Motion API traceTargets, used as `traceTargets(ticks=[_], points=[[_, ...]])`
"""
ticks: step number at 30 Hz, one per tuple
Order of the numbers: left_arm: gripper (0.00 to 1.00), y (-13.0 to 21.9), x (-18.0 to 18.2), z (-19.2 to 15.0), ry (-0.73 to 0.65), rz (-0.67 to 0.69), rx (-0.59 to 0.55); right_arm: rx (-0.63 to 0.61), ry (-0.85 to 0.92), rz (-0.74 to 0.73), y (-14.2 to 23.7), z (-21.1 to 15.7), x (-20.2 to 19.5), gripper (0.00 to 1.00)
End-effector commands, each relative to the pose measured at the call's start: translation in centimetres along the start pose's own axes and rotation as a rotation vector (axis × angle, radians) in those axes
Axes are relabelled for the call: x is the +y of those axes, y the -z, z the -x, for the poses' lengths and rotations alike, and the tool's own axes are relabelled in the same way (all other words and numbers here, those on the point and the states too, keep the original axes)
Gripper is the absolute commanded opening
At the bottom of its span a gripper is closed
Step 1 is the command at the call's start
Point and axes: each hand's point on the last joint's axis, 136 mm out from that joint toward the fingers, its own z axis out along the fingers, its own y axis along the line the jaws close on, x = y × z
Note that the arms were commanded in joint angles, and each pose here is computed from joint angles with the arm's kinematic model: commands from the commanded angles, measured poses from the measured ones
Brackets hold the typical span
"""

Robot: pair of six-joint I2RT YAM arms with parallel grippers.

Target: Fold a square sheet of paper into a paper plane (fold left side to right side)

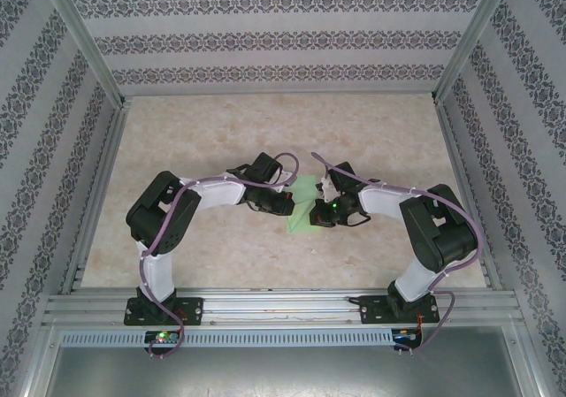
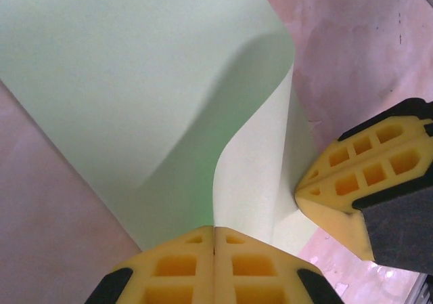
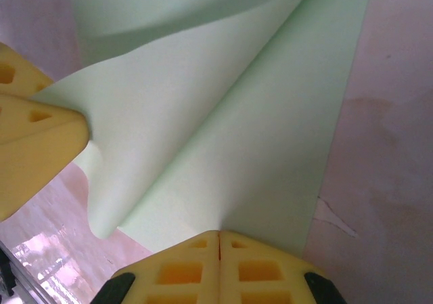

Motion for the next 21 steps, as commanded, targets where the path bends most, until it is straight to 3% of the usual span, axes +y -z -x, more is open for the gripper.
traceTargets(ticks=[1, 21], points=[[0.00, 0.18, 0.43, 0.37, -0.015, -0.006, 0.020, 0.023, -0.008, -0.050, -0.31, -0.29, -1.26, 0.00], [0.00, -0.37, 1.29, 0.68, -0.025, 0.004, 0.033, 0.026, -0.011, -0.051, -0.32, -0.43, -1.28, 0.00]])
